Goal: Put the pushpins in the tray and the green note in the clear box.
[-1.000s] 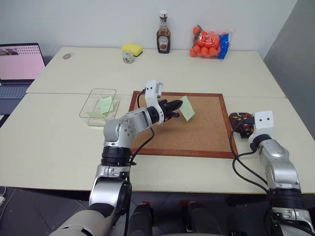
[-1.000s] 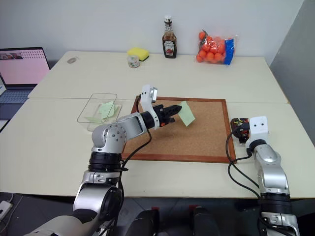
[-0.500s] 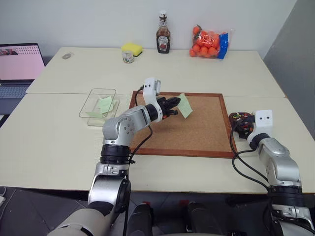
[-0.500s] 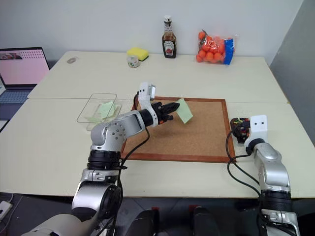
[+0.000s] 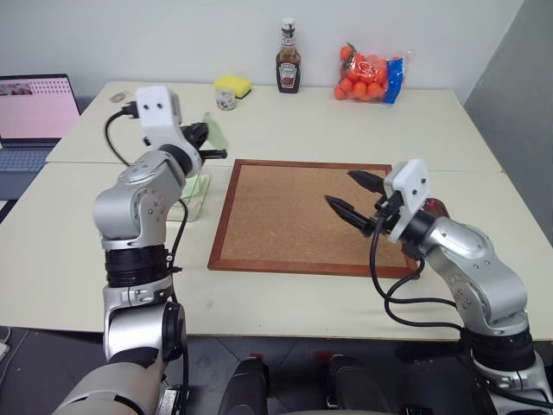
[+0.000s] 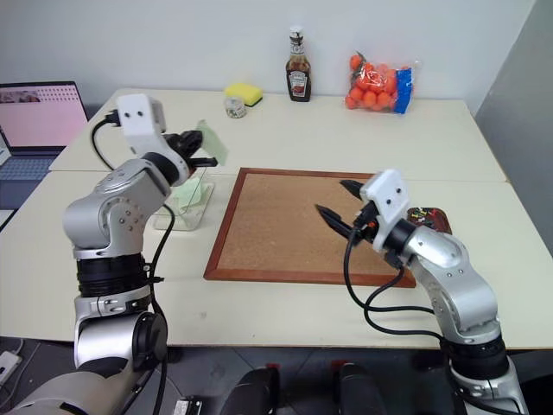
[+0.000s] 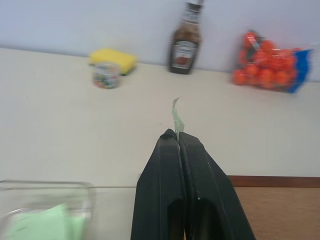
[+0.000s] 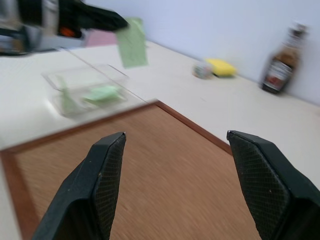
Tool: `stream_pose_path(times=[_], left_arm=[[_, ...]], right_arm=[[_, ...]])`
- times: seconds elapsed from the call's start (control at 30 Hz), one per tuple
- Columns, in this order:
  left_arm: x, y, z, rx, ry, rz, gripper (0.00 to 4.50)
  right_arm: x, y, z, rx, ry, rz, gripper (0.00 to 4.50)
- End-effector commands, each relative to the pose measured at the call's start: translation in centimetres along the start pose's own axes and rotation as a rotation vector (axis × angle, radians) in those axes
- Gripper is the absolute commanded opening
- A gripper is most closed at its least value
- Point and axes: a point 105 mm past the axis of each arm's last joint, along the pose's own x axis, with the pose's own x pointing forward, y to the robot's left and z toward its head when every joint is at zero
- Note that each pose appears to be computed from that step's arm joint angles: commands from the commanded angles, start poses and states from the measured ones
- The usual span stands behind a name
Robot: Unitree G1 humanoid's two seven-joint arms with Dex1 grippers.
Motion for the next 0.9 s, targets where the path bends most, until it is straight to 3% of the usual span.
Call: stream_pose_path(times=[0.03,0.33,0.67,0.7,0.73,0.9], left_arm=[[-0.9,2.8,1.0,0.043,-0.040,0.149,0.00],[-1.1,6.2,-0.7,0.052,0.016,0.309,0.00],[-1.4,7.3,-2.2,0.031,0.047,0.380,0.00],[-1.4,7.2,-2.2,0.026,0.044,0.379,0.37],[-1.4,7.2,-2.1,0.022,0.042,0.378,0.43],[-1.6,6.8,-2.0,0.017,0.034,0.371,1.56]], right_arm=[[2.0,1.1,0.4,-0.022,0.018,0.154,3.43],[5.4,1.2,0.0,-0.109,0.082,0.267,3.43],[5.8,2.0,0.0,-0.119,0.076,0.290,3.43],[5.8,2.0,0.0,-0.119,0.076,0.291,3.45],[5.8,2.1,0.0,-0.118,0.075,0.291,3.45],[5.8,2.1,0.1,-0.116,0.073,0.289,3.45]])
